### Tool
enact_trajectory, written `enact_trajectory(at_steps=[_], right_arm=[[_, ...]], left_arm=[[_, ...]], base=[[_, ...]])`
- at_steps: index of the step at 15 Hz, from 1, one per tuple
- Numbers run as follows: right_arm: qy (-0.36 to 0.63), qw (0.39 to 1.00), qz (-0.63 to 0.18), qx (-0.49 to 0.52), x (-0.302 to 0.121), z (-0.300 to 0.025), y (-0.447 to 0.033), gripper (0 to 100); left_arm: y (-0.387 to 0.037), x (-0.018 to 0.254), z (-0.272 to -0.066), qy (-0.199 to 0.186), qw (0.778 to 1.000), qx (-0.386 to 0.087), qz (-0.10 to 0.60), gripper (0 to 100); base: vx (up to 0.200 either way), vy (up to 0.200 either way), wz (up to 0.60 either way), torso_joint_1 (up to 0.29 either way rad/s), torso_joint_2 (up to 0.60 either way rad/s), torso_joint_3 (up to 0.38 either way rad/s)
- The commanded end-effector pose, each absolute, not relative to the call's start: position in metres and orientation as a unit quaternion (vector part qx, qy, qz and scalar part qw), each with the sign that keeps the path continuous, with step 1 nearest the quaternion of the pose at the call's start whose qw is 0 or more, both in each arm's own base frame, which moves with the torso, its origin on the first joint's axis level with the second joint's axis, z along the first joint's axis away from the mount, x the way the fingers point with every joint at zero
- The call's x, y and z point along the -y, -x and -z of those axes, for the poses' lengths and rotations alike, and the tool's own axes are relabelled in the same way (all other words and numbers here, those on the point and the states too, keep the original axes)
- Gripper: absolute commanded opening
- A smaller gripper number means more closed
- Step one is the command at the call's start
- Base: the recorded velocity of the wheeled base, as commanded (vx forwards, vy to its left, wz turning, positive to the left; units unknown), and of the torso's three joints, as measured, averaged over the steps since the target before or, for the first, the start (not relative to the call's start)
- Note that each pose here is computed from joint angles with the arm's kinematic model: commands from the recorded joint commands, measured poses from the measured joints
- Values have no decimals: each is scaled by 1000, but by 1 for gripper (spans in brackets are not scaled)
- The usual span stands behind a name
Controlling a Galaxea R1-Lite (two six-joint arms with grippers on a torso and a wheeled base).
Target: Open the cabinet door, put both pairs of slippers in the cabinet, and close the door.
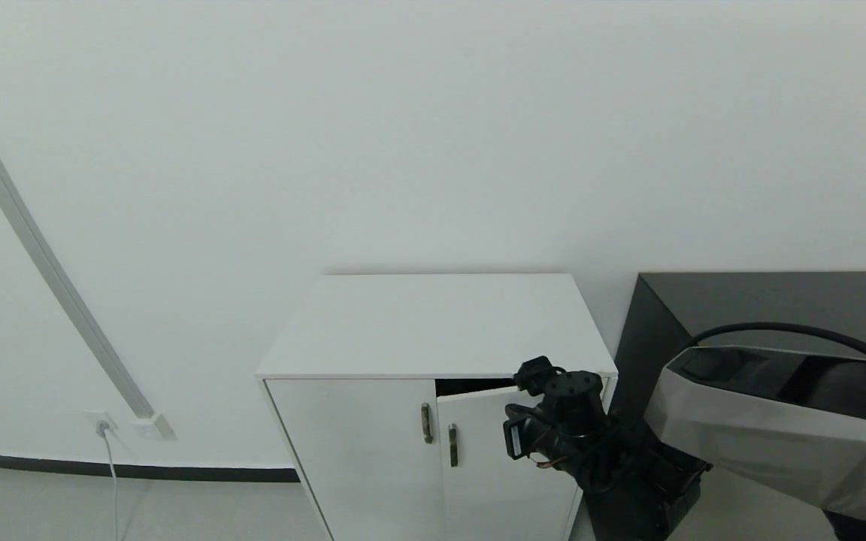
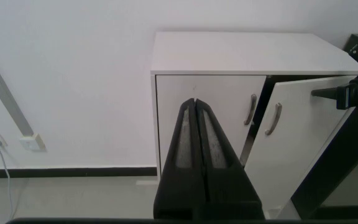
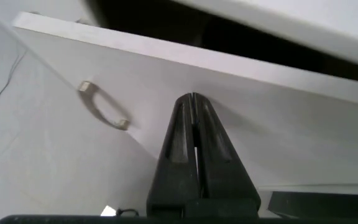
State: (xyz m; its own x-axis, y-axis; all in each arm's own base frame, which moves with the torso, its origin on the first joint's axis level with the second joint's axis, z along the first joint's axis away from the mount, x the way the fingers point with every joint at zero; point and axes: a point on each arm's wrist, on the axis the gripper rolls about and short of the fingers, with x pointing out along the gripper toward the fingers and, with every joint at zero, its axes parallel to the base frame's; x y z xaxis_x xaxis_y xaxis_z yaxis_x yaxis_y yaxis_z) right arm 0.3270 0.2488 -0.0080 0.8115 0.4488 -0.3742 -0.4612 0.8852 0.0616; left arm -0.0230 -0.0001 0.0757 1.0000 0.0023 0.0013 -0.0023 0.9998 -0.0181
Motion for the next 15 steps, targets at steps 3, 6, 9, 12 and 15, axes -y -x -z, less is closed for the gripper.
enact_trajectory(at_steps=[3,6,9,12,15], right_arm=[[15,952,-235,-194,-250,17,-335,0],[13,954,-233,-189,-250,15,-339,0],[12,955,-231,-186,-249,14,-341,0],[9,956,-229,-180,-250,14,-346,0],[9,957,-227,-181,-249,16,-348,0]], left_arm=[[23,0,-76,9,1000,0,-2,0],[23,0,-76,9,1000,0,-2,0],[23,0,-76,9,1000,0,-2,0],[23,0,-76,8,1000,0,-2,0],[23,0,-76,9,1000,0,-2,0]], base=[[0,0,0,0,0,0],[0,0,0,0,0,0],[0,0,0,0,0,0],[0,0,0,0,0,0],[0,0,0,0,0,0]])
